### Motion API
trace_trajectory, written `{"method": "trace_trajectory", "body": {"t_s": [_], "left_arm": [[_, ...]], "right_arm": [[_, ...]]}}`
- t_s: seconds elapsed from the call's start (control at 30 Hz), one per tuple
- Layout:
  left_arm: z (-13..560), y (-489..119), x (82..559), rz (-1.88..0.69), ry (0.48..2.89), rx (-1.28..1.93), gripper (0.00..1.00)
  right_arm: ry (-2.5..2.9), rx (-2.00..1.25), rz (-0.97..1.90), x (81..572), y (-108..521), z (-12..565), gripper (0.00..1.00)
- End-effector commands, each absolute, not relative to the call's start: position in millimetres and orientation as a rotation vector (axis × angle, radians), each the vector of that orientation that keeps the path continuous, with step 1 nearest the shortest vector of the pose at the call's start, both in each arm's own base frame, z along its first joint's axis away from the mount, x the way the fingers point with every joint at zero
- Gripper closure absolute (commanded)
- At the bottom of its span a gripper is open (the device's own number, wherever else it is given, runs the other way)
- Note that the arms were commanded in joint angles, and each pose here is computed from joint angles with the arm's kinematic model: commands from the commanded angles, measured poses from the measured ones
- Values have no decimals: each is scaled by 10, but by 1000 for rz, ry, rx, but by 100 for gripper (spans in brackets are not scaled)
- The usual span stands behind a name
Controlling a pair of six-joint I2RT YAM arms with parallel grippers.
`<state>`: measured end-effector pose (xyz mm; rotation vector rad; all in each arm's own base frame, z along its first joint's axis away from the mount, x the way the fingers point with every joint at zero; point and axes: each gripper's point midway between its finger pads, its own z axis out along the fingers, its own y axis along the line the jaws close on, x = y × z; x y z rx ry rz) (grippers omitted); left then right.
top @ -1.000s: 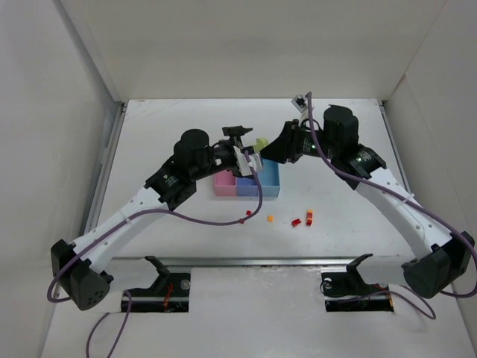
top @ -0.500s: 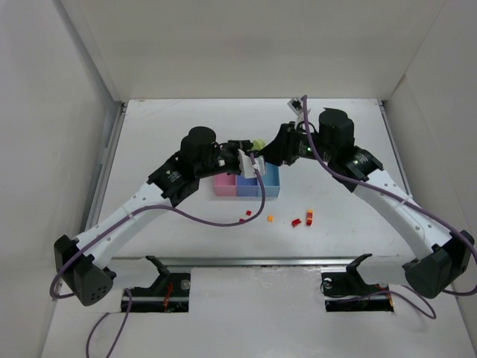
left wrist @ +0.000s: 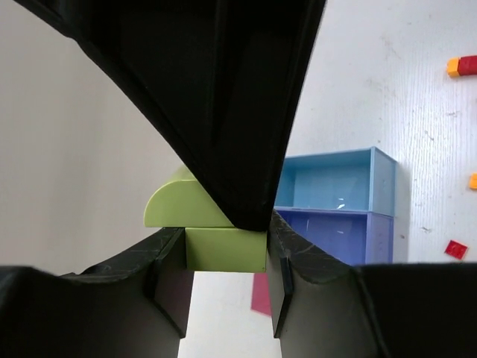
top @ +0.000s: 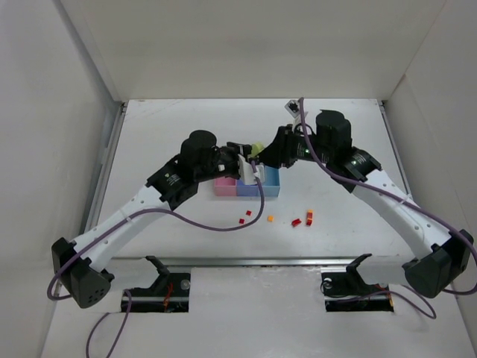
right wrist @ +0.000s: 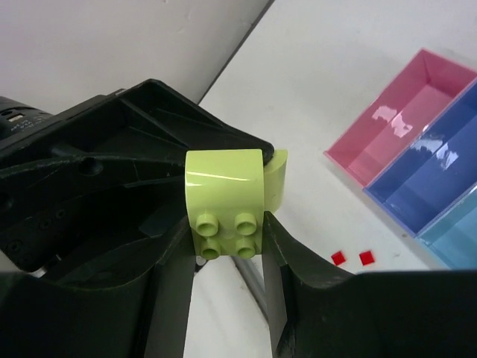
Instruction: Sort the legos into containers by color
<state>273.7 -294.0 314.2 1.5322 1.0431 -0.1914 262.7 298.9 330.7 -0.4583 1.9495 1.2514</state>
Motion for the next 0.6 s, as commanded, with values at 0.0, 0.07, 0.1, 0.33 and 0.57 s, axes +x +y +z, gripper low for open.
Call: {"method": "trace_trajectory", "body": {"t_s": [0.0, 0.07, 0.1, 0.33, 0.57], "left_arm": [[3123, -2701, 2868, -37, 1073, 1541, 100], [3028, -2578, 2954, -11, 1123, 1537, 100], [2959, -2562, 2957, -11, 1145, 1538, 100], [2825, -2496, 3003, -17, 1202, 1514, 100], [2860, -2320, 3017, -74, 1400, 1339, 100]], "right_arm": [[2066, -327, 1175, 2735, 2757, 3103, 100], [2076, -299, 1148, 2746, 2624, 3087, 100], [2083, -275, 1140, 2794, 2557, 3051, 100], [2133, -284, 1091, 2771, 2474, 2949, 100], [2309, 13, 698, 3274, 2113, 2422, 100]]}}
